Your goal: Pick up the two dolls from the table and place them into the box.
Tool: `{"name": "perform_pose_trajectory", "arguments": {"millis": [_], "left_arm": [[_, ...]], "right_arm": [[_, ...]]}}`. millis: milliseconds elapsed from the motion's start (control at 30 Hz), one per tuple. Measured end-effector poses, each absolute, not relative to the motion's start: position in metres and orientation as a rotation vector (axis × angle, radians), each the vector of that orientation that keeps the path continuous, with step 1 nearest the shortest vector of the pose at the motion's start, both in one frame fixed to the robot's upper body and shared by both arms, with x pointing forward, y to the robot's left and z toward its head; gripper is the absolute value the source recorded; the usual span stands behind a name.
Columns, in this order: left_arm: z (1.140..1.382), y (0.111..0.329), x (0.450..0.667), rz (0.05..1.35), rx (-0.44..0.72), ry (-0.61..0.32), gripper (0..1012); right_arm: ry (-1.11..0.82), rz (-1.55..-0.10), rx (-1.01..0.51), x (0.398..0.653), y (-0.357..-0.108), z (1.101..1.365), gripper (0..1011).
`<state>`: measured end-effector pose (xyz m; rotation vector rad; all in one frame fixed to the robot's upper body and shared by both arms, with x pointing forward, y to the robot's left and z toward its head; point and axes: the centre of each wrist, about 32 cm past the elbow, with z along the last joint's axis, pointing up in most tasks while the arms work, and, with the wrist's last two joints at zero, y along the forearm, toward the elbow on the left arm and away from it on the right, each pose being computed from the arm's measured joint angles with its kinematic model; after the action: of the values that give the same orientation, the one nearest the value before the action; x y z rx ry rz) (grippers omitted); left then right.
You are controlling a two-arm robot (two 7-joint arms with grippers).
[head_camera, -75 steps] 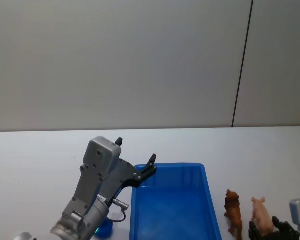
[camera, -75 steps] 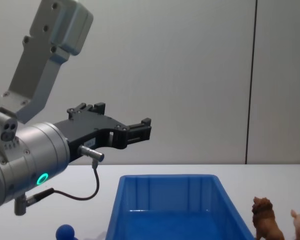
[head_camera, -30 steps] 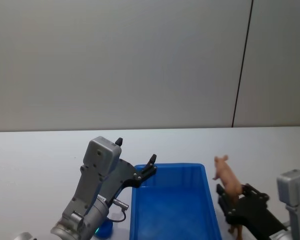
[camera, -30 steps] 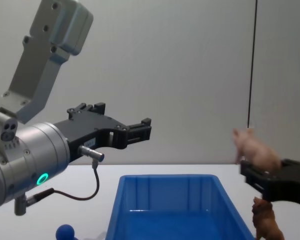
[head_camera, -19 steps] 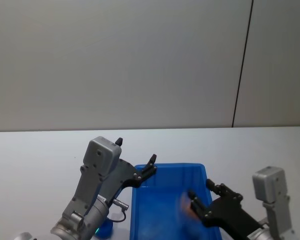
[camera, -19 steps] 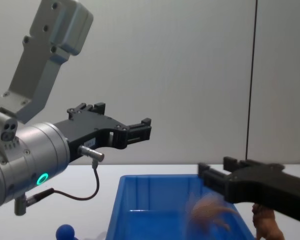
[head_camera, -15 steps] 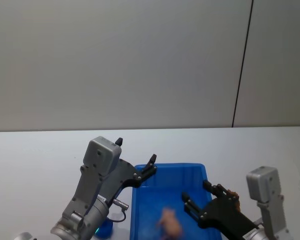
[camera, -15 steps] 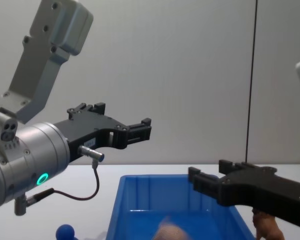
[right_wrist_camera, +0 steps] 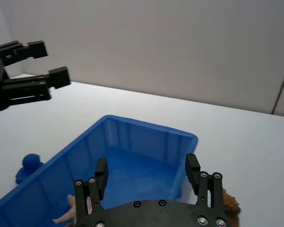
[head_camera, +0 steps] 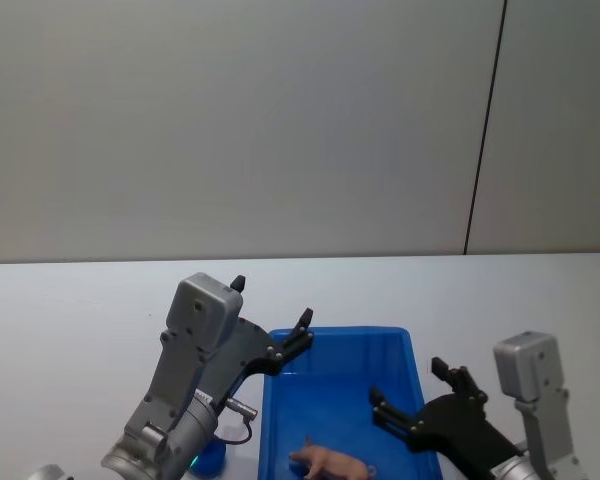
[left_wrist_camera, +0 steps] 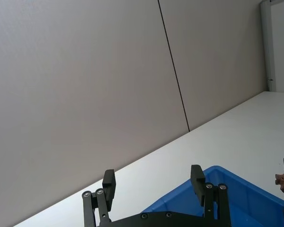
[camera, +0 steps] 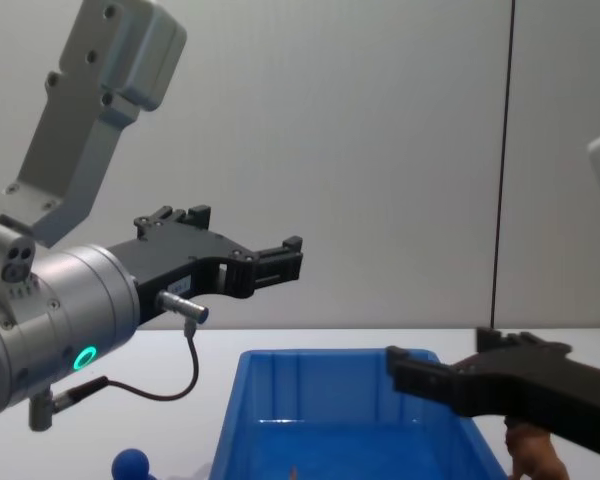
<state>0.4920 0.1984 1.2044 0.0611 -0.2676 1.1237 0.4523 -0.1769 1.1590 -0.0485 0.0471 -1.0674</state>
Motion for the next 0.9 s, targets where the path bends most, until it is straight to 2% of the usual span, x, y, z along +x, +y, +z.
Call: {"name": "perform_pose_trajectory", "arguments": {"millis": [600, 900], "left_arm": [[1.204, 0.198, 0.492, 1.124, 0.061, -0.268, 1001], [1.204, 0.198, 0.492, 1.124, 0.061, -0.268, 1002]], "right_arm": [[0.018, -1.29, -0.086, 0.433, -0.198, 1.16, 1001], [0.043, -1.326, -0.123, 0.427, -0.206, 1.152, 1001]]}}
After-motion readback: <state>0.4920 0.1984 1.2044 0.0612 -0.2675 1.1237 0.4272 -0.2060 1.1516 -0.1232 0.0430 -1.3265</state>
